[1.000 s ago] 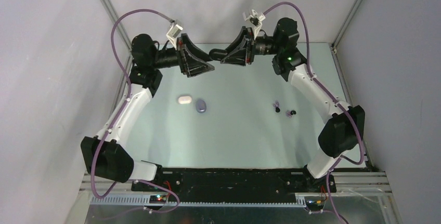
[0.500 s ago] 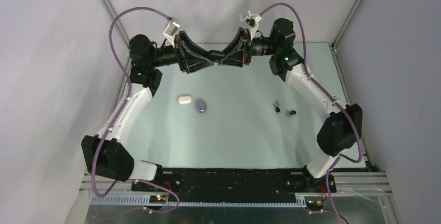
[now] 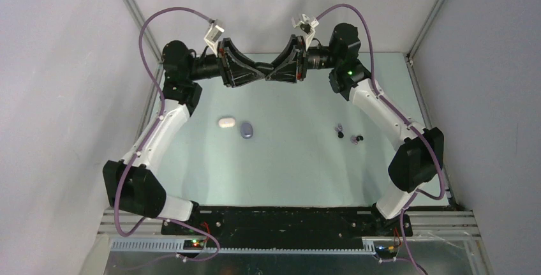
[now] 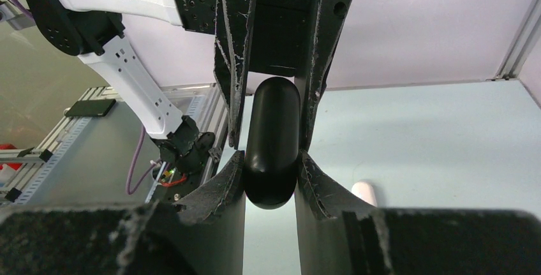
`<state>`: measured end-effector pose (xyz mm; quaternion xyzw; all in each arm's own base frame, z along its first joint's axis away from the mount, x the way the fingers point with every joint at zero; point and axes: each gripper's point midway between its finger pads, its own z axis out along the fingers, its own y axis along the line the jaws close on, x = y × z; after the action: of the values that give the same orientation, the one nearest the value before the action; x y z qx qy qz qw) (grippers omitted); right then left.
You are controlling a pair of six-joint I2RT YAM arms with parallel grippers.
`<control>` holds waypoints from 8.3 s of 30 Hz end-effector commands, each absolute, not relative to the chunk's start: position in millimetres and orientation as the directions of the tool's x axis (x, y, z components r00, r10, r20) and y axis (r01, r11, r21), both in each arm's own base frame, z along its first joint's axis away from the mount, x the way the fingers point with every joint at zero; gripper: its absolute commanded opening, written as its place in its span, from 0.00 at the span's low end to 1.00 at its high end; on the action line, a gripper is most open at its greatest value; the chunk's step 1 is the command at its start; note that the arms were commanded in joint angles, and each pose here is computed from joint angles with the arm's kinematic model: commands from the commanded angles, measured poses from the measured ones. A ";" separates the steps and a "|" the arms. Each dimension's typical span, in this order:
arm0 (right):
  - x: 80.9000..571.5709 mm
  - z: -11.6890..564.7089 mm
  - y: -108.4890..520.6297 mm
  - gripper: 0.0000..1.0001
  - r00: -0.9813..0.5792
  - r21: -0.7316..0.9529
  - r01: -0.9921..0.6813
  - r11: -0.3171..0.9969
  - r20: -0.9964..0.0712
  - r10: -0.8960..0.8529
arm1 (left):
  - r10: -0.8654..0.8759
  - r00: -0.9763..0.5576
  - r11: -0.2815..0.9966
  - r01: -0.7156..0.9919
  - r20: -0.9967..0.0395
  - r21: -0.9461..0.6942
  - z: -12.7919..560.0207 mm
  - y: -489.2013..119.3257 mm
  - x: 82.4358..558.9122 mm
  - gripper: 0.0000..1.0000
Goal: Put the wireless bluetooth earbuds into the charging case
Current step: Pick up the charging case at the center of the board, then open the charging case, then pick up the earbud from the center of the board, then place the earbud in the charging case.
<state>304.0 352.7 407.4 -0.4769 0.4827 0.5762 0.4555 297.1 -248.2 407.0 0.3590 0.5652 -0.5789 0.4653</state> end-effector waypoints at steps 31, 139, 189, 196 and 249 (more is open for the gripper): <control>310.1 421.3 359.7 0.55 -0.091 0.084 -0.994 -0.066 -0.990 0.106 | -0.130 -0.236 -0.011 0.972 -0.963 -0.237 429.9 -252.8 286.7 0.00; 346.3 85.3 100.0 0.14 -0.912 0.387 -0.285 0.877 -0.391 -0.124 | -0.003 -0.230 0.278 0.935 -0.973 -0.221 335.5 -227.4 295.7 0.00; 358.4 34.2 93.1 0.14 -0.959 0.323 -0.117 0.939 -0.283 -0.022 | 0.078 -0.210 0.341 0.924 -0.975 -0.172 322.6 -215.6 296.9 0.00; 355.7 76.7 113.0 0.00 -0.924 0.384 -0.248 0.889 -0.370 -0.098 | 0.073 -0.209 0.337 0.925 -0.975 -0.173 322.4 -216.4 297.9 0.00; 285.4 341.5 390.7 0.00 0.468 -0.484 -0.873 -0.053 -0.804 -0.366 | 0.288 0.043 0.162 0.982 -0.957 0.093 296.6 -217.7 270.8 0.00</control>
<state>280.4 382.2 329.0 -0.6908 0.4635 0.2492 0.4960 273.3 -212.5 264.0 0.5290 0.6254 -0.3590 0.4474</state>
